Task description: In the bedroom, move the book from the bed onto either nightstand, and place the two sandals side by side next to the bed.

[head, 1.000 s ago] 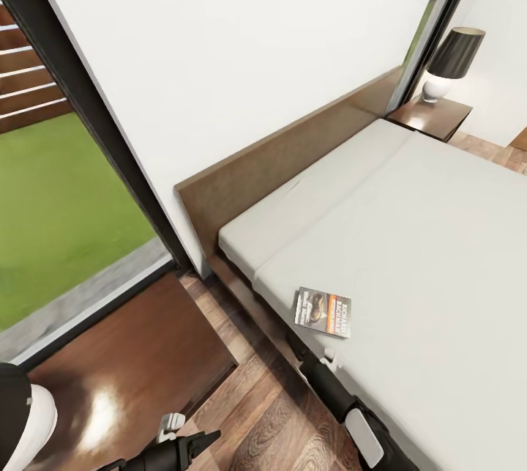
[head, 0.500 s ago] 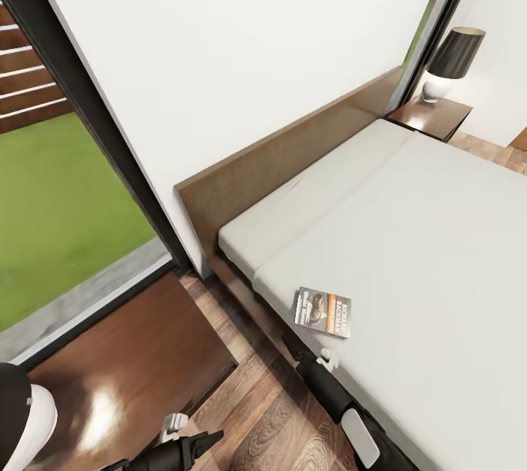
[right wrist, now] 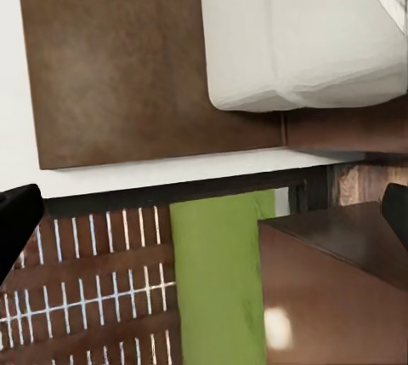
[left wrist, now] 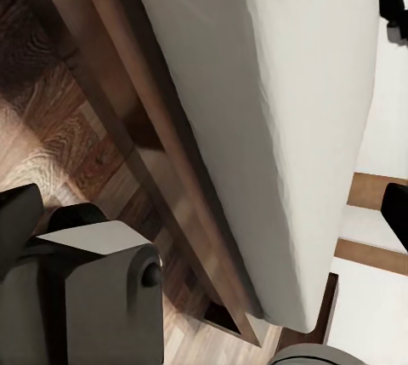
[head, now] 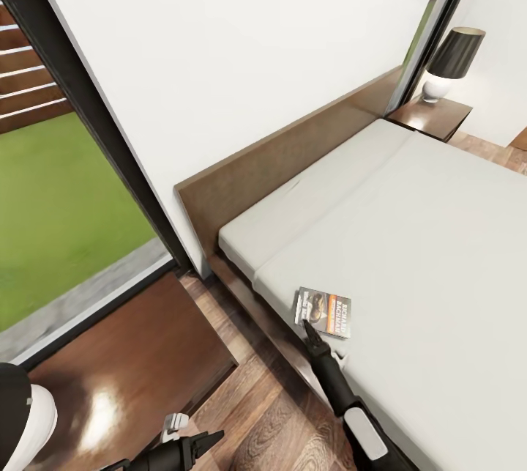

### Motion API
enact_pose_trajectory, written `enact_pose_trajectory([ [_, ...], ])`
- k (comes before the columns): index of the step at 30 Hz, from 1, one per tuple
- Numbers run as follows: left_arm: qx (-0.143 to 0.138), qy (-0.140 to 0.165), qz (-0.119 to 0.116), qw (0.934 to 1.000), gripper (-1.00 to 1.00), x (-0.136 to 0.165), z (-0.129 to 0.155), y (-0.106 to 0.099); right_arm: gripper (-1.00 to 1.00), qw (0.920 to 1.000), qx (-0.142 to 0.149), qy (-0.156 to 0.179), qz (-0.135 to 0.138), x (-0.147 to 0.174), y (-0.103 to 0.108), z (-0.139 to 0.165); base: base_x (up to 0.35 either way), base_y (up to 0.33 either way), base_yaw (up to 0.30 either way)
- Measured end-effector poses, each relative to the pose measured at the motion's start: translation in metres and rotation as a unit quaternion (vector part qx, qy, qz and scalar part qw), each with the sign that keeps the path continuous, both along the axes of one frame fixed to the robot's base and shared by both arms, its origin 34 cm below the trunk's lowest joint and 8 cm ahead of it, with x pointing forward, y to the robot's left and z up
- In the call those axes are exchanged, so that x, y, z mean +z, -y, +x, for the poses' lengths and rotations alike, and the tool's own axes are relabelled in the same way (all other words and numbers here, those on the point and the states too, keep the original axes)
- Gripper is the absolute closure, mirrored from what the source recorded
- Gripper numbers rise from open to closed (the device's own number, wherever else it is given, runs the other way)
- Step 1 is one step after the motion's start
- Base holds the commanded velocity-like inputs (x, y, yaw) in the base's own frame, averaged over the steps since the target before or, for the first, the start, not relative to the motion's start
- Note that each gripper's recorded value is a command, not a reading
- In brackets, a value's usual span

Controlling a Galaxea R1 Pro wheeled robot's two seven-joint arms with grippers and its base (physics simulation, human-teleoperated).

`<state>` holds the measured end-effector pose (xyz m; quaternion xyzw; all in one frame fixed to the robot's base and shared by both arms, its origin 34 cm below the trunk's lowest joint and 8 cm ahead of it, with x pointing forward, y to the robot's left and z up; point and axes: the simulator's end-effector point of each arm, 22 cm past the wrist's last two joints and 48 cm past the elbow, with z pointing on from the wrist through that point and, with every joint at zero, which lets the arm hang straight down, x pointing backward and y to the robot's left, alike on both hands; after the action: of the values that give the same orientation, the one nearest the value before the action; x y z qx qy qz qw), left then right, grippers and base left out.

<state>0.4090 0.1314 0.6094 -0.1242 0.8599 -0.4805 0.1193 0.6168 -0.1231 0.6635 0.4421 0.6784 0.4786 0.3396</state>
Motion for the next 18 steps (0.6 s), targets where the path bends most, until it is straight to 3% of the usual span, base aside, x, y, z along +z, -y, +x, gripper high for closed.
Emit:
enact_pose_trajectory([
  [18,0.0,0.0,0.0,1.0,-1.0,0.0,0.0,0.0,-1.0,0.9998,-0.018,-0.005,0.01,-0.0013,0.0058,0.0002,0.0,0.0,0.0],
])
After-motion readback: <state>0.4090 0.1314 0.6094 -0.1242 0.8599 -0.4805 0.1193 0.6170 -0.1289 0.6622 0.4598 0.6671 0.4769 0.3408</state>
